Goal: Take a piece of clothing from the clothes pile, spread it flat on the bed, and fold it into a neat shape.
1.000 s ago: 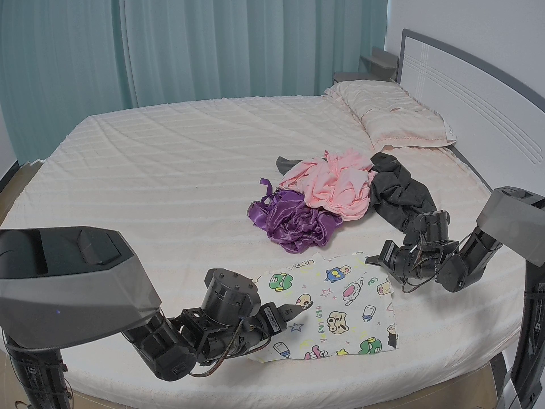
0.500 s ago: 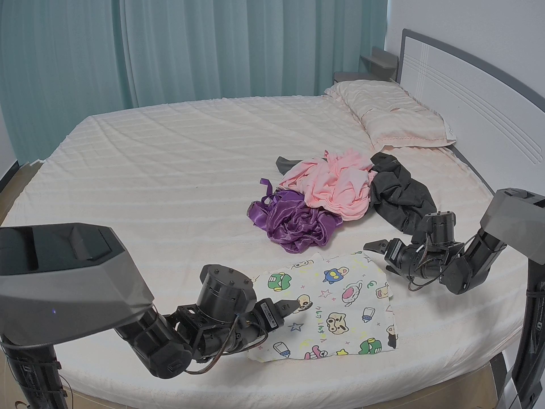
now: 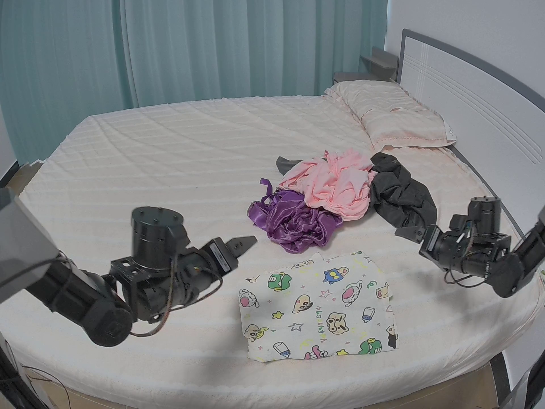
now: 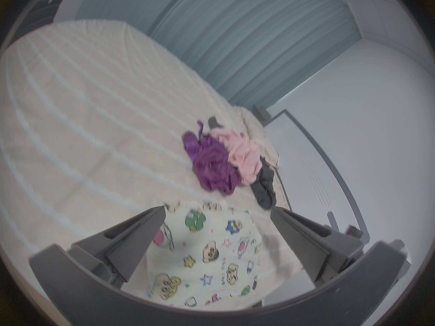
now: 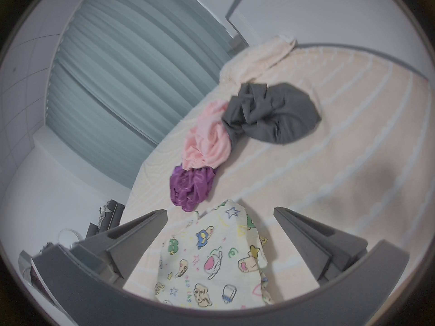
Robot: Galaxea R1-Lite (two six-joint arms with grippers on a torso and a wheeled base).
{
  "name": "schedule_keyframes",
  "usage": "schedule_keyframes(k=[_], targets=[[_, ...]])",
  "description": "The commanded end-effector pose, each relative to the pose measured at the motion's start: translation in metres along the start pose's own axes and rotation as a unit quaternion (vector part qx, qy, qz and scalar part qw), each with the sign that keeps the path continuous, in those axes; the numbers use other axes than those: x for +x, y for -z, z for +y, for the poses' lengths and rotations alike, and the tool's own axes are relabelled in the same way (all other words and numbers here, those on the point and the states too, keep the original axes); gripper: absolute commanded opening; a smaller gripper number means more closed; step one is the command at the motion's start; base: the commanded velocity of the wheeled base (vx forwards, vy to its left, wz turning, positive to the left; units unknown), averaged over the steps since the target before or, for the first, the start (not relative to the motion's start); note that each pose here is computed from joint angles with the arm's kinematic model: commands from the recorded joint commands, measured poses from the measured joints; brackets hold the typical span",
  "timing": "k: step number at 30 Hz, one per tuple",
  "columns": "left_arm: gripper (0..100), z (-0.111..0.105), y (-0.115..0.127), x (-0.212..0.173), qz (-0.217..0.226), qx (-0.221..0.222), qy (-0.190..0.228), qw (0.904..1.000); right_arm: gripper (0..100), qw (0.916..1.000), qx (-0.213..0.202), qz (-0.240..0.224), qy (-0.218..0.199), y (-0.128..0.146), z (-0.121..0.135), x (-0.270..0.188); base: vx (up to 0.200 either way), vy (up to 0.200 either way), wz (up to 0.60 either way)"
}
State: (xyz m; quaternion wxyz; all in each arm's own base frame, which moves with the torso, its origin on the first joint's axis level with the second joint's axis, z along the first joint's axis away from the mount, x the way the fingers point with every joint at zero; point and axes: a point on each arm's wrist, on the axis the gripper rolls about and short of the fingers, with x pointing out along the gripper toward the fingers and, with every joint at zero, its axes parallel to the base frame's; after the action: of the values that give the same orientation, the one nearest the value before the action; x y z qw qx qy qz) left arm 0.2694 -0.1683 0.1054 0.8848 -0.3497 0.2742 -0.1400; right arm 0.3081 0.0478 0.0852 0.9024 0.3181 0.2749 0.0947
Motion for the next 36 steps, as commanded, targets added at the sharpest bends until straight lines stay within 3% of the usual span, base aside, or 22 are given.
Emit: schedule_keyframes(k=[1,5,9,12,15,16,17,19,20,25,31,34,36], targets=[[100,-0.011,-0.057,-0.076,-0.154,0.051,-0.009,0.9867,100,0.993,-0.065,-0.089,-0.044,0.001,0.028,-0.106,0.0,0.0,0.0],[100,-0.006,-0.058,-0.11,-0.209,0.08,-0.042,0.9738,100,0.9821,-0.122,-0.13,-0.061,0.016,0.031,-0.153,0.0,0.0,0.0],[100,0.001,-0.055,-0.154,-0.284,0.118,-0.096,0.9467,100,0.9607,-0.181,-0.195,-0.079,0.034,0.031,-0.202,0.0,0.0,0.0],[100,0.0,-0.054,-0.187,-0.33,0.131,-0.099,0.9296,100,0.9518,-0.197,-0.223,-0.075,0.043,0.029,-0.22,0.0,0.0,0.0],[100,0.006,-0.048,-0.214,-0.365,0.153,-0.12,0.9103,100,0.9492,-0.205,-0.231,-0.059,0.057,0.021,-0.232,0.0,0.0,0.0],[100,0.006,-0.047,-0.215,-0.366,0.155,-0.121,0.9095,100,0.9494,-0.205,-0.23,-0.058,0.059,0.02,-0.233,0.0,0.0,0.0],[100,0.011,-0.043,-0.228,-0.384,0.166,-0.143,0.8968,100,0.9459,-0.211,-0.239,-0.058,0.069,0.014,-0.241,0.0,0.0,0.0],[100,0.016,-0.039,-0.241,-0.402,0.177,-0.161,0.8841,100,0.9399,-0.224,-0.25,-0.062,0.08,0.009,-0.252,0.0,0.0,0.0],[100,0.016,-0.039,-0.242,-0.403,0.178,-0.162,0.8828,100,0.939,-0.226,-0.252,-0.062,0.082,0.009,-0.253,0.0,0.0,0.0],[100,0.034,-0.023,-0.265,-0.429,0.192,-0.206,0.8585,100,0.9338,-0.245,-0.254,-0.058,0.104,-0.002,-0.274,0.0,0.0,0.0],[100,0.057,-0.003,-0.274,-0.434,0.184,-0.243,0.8477,100,0.9356,-0.248,-0.245,-0.055,0.125,-0.014,-0.285,0.0,0.0,0.0],[100,0.063,0.0,-0.282,-0.454,0.175,-0.272,0.8304,100,0.9335,-0.258,-0.244,-0.049,0.133,-0.02,-0.287,0.0,0.0,0.0],[100,0.066,0.001,-0.286,-0.465,0.174,-0.294,0.8172,100,0.9271,-0.281,-0.245,-0.04,0.138,-0.024,-0.288,0.0,0.0,0.0]])
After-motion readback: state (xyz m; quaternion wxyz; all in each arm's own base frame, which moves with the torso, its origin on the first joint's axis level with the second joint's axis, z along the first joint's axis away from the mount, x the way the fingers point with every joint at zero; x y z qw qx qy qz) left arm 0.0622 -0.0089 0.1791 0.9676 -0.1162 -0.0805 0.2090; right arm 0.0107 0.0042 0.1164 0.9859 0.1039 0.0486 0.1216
